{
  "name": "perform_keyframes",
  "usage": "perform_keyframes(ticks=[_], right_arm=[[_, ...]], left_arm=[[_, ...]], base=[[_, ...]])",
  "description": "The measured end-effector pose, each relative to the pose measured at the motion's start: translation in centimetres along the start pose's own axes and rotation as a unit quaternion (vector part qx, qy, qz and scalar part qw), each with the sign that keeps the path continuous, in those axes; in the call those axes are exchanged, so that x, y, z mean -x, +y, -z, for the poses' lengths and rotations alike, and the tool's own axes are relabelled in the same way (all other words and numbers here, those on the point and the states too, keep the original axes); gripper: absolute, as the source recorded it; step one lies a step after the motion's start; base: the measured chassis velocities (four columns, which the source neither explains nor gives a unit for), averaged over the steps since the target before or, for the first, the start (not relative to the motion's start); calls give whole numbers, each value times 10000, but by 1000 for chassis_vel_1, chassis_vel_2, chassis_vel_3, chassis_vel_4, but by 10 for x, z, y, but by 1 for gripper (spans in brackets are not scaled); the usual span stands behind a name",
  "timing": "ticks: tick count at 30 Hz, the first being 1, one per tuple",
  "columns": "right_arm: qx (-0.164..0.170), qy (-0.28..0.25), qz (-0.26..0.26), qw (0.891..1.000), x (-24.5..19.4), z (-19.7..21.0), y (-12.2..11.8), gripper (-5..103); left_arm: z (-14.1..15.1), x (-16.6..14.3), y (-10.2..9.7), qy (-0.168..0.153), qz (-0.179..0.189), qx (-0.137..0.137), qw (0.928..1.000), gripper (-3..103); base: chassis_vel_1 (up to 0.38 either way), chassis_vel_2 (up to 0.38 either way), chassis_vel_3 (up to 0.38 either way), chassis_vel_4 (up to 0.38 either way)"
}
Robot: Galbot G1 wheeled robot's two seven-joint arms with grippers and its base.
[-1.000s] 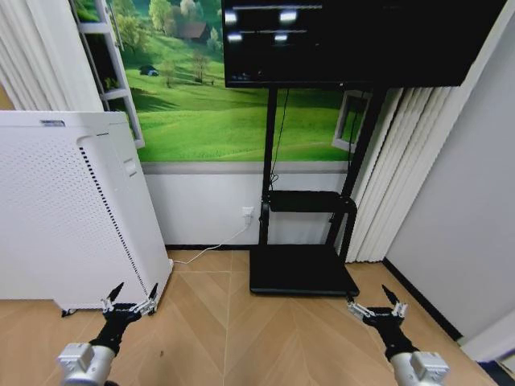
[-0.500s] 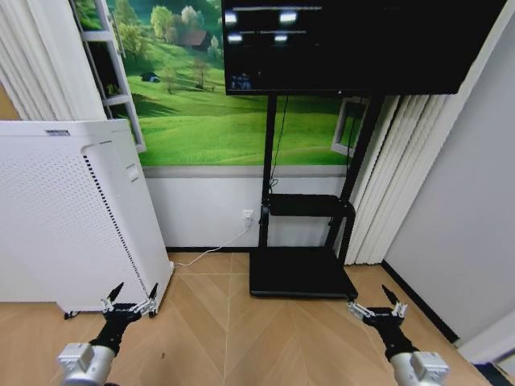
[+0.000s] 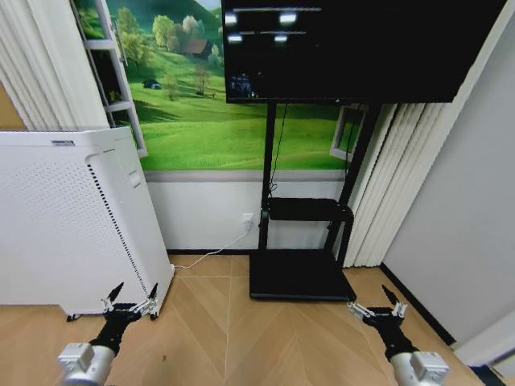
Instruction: Pick up the trash bin and place the garbage on the floor into it.
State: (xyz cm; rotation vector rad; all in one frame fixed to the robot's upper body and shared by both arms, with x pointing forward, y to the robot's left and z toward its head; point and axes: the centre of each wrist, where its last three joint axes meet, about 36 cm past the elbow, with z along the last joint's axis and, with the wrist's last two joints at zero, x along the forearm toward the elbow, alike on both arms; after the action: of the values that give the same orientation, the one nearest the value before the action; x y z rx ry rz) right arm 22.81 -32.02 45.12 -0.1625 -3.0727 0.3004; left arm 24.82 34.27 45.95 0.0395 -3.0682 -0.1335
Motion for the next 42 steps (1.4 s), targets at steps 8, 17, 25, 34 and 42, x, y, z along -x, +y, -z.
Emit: perform_keyframes(ticks=[8, 17, 25, 34, 42], right_arm=[[0, 0, 1, 10000, 0, 0, 0, 100], [0, 0, 0, 10000, 0, 0, 0, 100], [0, 0, 0, 10000, 0, 0, 0, 100], [0, 0, 0, 10000, 0, 0, 0, 100], [0, 0, 0, 10000, 0, 0, 0, 100]], left_arm=[[0, 0, 0, -1, 0, 0, 10000, 100], [0, 0, 0, 0, 0, 0, 10000, 100], [0, 0, 0, 0, 0, 0, 10000, 100], [0, 0, 0, 0, 0, 0, 10000, 100], [0, 0, 0, 0, 0, 0, 10000, 100]], base=[[0, 0, 0, 0], [0, 0, 0, 0], [0, 0, 0, 0], [0, 0, 0, 0], [0, 0, 0, 0]])
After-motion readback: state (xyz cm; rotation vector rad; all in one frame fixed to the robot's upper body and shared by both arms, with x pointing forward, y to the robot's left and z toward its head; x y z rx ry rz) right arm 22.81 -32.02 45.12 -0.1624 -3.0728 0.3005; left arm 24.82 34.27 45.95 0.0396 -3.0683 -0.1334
